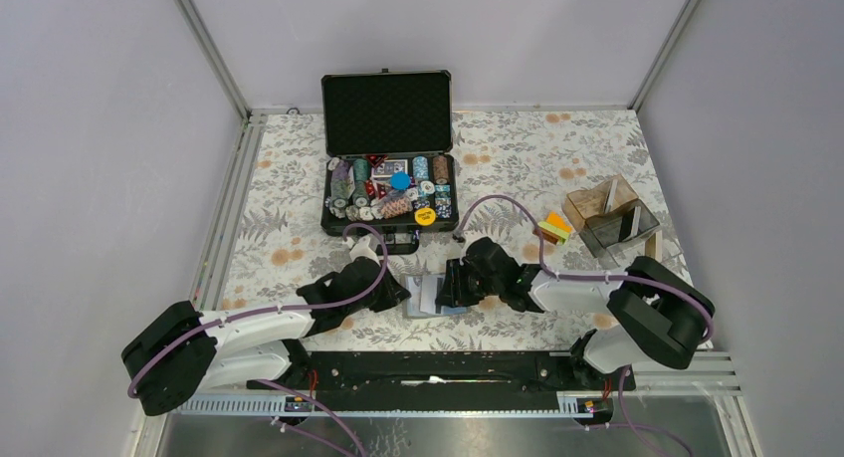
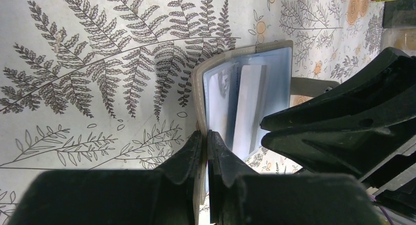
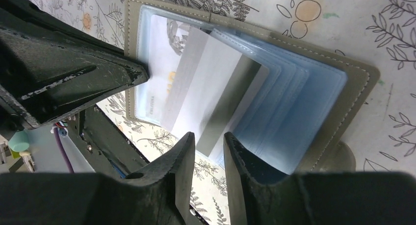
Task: Put the credit cards into the card holder
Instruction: Insert the credit card into the card holder.
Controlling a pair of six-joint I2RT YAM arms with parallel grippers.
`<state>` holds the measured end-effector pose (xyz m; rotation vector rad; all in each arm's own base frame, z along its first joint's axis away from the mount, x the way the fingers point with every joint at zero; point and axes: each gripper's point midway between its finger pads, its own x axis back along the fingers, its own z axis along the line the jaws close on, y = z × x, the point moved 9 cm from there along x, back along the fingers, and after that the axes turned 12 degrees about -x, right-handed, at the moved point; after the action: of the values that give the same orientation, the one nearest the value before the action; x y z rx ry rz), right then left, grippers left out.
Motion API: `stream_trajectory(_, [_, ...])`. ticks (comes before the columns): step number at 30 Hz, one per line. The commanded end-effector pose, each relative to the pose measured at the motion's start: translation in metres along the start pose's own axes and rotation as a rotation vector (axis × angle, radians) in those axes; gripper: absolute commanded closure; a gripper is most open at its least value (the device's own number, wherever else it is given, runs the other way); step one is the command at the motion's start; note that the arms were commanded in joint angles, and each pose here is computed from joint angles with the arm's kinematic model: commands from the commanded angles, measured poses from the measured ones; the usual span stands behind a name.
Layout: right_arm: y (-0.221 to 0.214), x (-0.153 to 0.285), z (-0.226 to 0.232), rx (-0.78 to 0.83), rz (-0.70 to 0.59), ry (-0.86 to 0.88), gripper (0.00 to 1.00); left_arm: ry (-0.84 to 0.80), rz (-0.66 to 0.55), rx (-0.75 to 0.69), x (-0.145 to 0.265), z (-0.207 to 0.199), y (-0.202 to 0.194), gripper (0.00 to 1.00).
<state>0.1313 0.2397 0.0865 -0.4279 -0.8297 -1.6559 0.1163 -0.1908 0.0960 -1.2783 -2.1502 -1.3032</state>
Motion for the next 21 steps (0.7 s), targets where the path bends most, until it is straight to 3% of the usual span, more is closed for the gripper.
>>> stream_trajectory(1, [0.002, 0.009, 0.004, 0.004, -0.057, -0.005, 0.63, -0.038, -0.021, 0.010, 0.000, -0.004, 0.002, 1.00])
stream_trajectory(14, [0.003, 0.027, -0.021, -0.056, -0.233, -0.176, 0.48, -0.034, -0.019, 0.004, 0.000, -0.003, 0.001, 1.00])
stream_trajectory(21, [0.000, 0.023, -0.018, -0.041, -0.189, -0.134, 0.54, -0.032, -0.018, 0.005, 0.000, -0.003, 0.001, 1.00])
